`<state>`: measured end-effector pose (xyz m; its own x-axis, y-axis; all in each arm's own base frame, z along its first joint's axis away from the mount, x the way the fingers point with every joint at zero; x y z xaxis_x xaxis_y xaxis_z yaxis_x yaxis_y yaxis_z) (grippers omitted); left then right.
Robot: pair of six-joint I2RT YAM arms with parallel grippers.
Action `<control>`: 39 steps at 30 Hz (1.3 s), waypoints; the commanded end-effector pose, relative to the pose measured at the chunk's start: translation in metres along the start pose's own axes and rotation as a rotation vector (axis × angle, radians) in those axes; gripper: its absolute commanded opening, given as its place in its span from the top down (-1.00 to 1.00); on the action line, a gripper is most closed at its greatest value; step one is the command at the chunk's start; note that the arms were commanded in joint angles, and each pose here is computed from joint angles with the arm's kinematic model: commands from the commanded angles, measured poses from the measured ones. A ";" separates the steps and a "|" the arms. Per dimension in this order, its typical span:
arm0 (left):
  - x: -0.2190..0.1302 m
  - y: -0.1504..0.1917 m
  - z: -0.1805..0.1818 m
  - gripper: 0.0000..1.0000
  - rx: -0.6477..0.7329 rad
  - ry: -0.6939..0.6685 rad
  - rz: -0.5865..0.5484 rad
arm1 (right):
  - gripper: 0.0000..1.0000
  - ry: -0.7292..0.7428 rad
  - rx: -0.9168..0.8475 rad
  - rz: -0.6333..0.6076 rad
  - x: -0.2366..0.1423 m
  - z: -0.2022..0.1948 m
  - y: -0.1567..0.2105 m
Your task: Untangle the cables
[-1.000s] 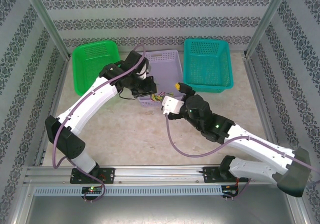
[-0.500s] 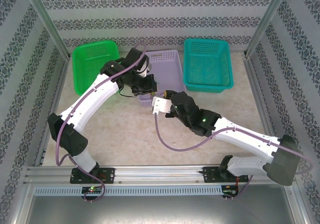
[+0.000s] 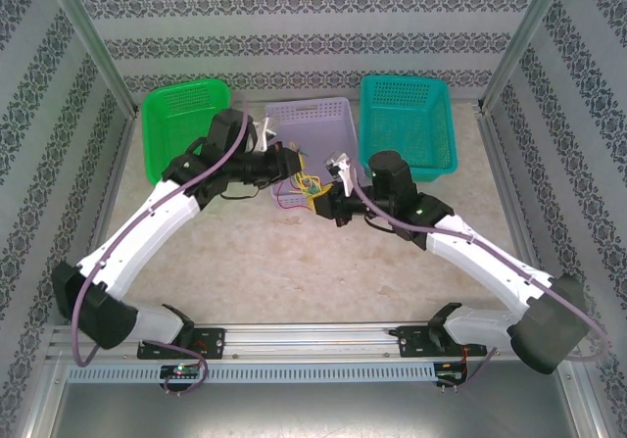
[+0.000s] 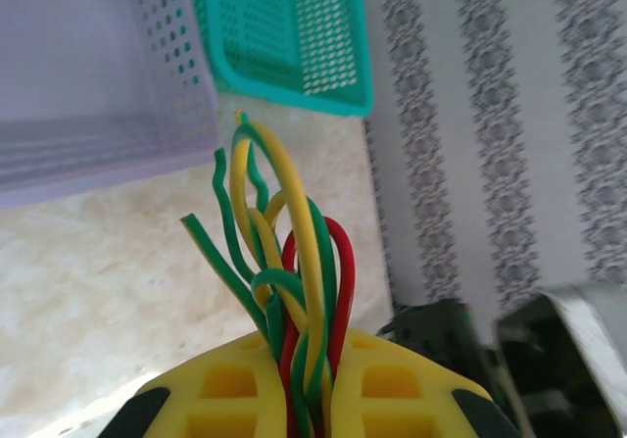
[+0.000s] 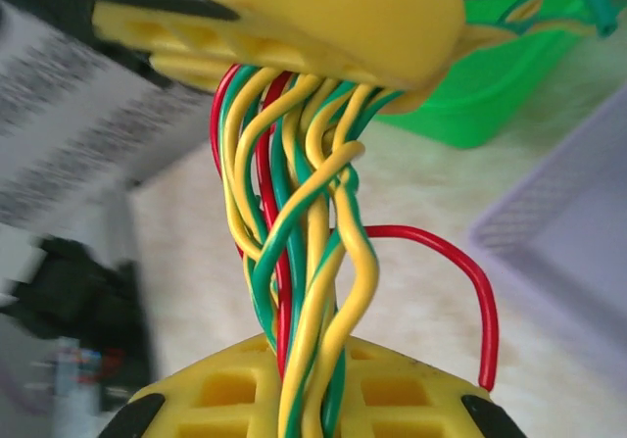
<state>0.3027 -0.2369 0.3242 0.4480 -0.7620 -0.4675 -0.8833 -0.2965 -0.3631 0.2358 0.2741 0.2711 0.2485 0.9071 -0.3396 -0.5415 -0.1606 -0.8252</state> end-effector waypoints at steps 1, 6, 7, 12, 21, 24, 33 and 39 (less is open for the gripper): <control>-0.037 -0.053 -0.056 1.00 0.108 0.315 -0.305 | 1.00 -0.227 0.485 0.166 0.009 0.014 0.034; -0.031 -0.051 -0.028 0.85 0.001 0.177 -0.289 | 1.00 0.095 0.225 0.101 -0.013 -0.010 0.027; -0.030 -0.049 -0.013 0.61 -0.044 0.086 -0.266 | 1.00 0.193 0.126 0.085 -0.023 -0.016 0.022; -0.041 -0.035 0.021 -0.03 -0.205 -0.220 -0.163 | 1.00 0.523 -0.307 0.078 -0.050 -0.036 0.004; -0.033 -0.010 0.008 -0.27 -0.386 -0.303 -0.021 | 1.00 0.724 -0.787 0.244 -0.041 -0.054 -0.004; -0.019 0.002 0.006 -0.30 -0.365 -0.356 0.044 | 1.00 0.737 -0.913 0.265 -0.033 -0.051 -0.004; 0.011 0.003 0.014 -0.47 -0.331 -0.420 0.085 | 1.00 0.808 -1.233 0.386 -0.010 -0.046 0.004; 0.021 0.010 0.028 -0.71 -0.316 -0.481 0.145 | 1.00 0.861 -1.348 0.405 0.001 -0.042 0.001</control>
<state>0.3150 -0.2411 0.2981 0.3194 -0.5188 -0.7930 -0.8872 -0.4577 -0.0579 0.2633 0.2553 0.2397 0.8159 0.3603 -0.4523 0.2358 -0.9215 -0.3087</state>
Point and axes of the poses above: each hand's point on the last joint's axis, 136 mm out from that joint toward the fingers, its own x axis out along the fingers, its own z axis along the line the jaws close on, y = z × x, the point moved 3 cm from there along -x, back along the fingers, and after that the axes turned 1 degree about -x, right-handed, at the moved point
